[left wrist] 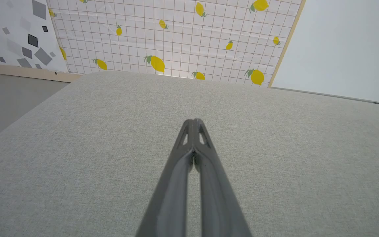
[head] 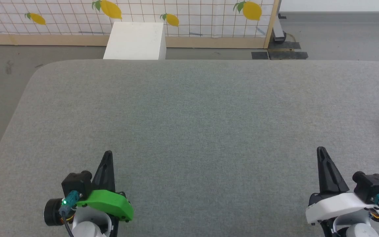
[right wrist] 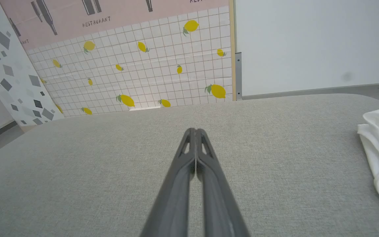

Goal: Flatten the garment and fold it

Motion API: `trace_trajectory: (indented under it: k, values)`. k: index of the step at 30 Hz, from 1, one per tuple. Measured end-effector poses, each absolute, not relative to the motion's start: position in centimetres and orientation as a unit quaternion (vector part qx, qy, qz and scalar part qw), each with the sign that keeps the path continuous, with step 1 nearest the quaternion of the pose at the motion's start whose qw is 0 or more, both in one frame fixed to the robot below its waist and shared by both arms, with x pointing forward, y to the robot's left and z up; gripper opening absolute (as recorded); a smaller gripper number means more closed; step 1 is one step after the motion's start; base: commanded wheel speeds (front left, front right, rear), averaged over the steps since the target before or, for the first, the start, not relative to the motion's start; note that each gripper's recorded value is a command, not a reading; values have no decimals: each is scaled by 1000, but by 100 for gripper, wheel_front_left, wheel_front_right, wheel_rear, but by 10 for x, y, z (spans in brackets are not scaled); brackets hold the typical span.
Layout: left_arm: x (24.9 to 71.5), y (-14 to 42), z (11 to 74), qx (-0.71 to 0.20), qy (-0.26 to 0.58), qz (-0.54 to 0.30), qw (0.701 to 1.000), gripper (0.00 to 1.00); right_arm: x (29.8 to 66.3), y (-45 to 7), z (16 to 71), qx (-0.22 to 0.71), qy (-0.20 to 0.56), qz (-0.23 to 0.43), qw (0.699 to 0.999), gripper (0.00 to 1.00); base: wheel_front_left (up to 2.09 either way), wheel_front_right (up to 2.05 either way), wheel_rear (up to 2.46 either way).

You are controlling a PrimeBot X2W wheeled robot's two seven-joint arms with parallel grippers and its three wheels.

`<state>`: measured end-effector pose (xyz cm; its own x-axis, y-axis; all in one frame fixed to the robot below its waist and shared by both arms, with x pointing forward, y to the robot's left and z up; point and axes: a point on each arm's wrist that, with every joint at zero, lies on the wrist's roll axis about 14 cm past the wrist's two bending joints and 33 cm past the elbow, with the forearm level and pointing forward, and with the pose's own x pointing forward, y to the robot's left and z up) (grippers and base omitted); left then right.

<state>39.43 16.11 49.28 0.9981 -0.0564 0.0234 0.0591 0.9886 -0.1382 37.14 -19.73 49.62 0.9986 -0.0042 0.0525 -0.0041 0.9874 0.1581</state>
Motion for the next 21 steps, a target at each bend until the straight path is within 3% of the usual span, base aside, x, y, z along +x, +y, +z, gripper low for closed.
trace_trajectory:
  k: [21]
  values:
    - [394, 162, 502, -60, -13, -29, 998, 0, 374, -191, 502, 68, -22, 13, 997, 0, 0, 0, 0]
